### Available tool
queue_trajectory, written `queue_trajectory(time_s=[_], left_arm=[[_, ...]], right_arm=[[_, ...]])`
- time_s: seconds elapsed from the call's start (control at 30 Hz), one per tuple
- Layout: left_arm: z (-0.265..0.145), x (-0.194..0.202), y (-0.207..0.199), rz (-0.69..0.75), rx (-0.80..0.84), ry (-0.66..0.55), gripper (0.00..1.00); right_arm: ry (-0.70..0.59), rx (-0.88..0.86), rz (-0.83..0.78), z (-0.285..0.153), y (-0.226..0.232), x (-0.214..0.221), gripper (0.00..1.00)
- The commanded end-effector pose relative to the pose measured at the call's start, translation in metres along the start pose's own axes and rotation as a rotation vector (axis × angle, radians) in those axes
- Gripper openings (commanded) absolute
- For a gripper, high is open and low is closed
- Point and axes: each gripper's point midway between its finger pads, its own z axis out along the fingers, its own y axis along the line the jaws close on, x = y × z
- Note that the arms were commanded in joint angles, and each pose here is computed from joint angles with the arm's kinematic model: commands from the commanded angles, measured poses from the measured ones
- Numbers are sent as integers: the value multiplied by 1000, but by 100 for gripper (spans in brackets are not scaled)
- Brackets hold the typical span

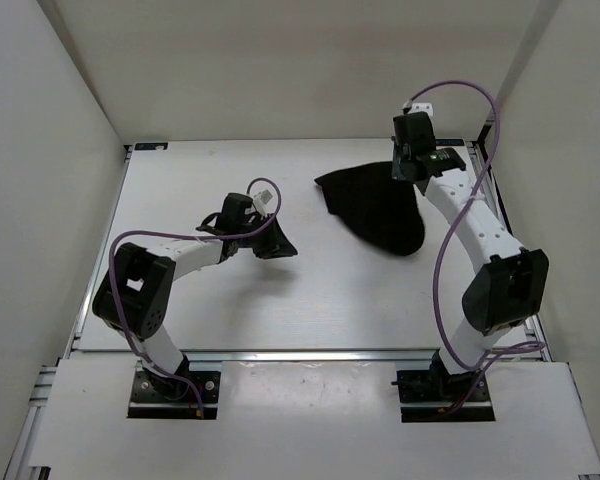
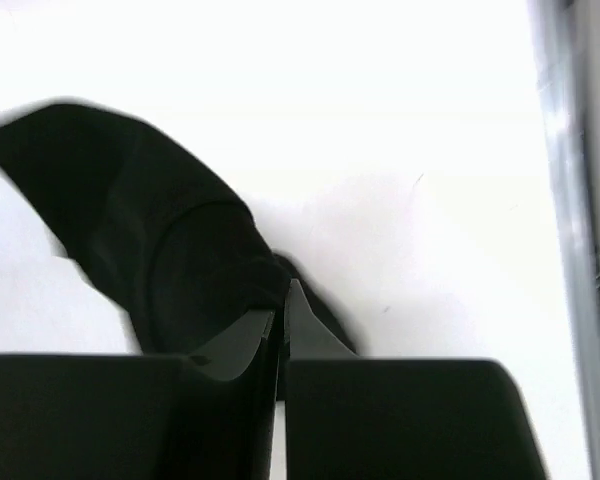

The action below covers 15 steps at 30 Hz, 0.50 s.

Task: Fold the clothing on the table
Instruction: Flatten the skirt out

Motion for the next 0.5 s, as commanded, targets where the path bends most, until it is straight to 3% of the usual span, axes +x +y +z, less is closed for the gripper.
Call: queue_trajectory(time_s=[0.0, 0.1, 0.3, 0.37, 0.47], left_arm=[[-14, -10, -17, 36, 60, -41, 31], [-15, -9, -16, 35, 65, -37, 32], [-19, -10, -16, 38, 77, -45, 32], [-20, -10, -14, 35, 74, -45, 32], [-26, -11, -8, 31, 65, -54, 32]], right_arm=[[-118, 170, -34, -34, -18, -33, 0], [-161, -1, -125, -40, 39, -41, 0], [-92, -342, -341, -42, 179, -15, 0], [-168, -391, -351, -58, 197, -34, 0], [-269, -427, -266, -78, 188, -64, 0]])
